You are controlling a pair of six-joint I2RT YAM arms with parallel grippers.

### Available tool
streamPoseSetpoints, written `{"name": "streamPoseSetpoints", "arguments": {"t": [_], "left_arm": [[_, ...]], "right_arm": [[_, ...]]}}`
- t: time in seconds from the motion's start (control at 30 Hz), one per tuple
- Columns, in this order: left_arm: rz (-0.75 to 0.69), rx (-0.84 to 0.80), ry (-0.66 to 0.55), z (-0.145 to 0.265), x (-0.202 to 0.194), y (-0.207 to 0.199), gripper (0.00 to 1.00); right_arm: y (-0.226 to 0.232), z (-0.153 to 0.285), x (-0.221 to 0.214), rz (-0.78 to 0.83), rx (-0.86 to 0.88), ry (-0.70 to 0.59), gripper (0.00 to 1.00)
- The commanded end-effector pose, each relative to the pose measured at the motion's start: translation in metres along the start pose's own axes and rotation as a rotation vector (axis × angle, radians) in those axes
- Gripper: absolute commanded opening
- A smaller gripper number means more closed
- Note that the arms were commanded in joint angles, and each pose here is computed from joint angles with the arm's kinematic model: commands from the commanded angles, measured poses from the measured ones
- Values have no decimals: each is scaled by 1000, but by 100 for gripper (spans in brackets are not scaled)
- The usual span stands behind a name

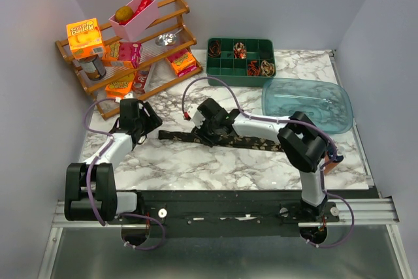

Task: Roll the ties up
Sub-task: Roll the tie at the center of the board.

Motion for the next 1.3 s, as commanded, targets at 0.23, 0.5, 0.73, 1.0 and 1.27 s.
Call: {"name": "streamPoseSetpoints", "arguments": {"t": [0.23,0.5,0.73,1.0,1.27], "left_arm": [[0,-33,-18,3,2,-3,75],[8,-37,-7,2,-4,1,75],[3,-37,-23,6,-4,2,75],[-5,-50,-38,4,-6,4,74],[19,-126,22,4,-22,0,70]], "right_arm": [[20,33,-41,-28,25,117,62],[19,82,14,-45,46,-127,77],[23,92,32,-62,97,-194,88],[33,106,43,-112,138,-310,100],[27,98,55,-225,117,-303,100]]}}
Point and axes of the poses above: each gripper's point midway between its finger pads, its own z axis back along the fingers, its own y axis along the line the jaws close on, x = y × z, the point moved 5 cm from there along z, back along the fingers, and after that the axes turned 7 degrees about z, right-handed, at the moved point
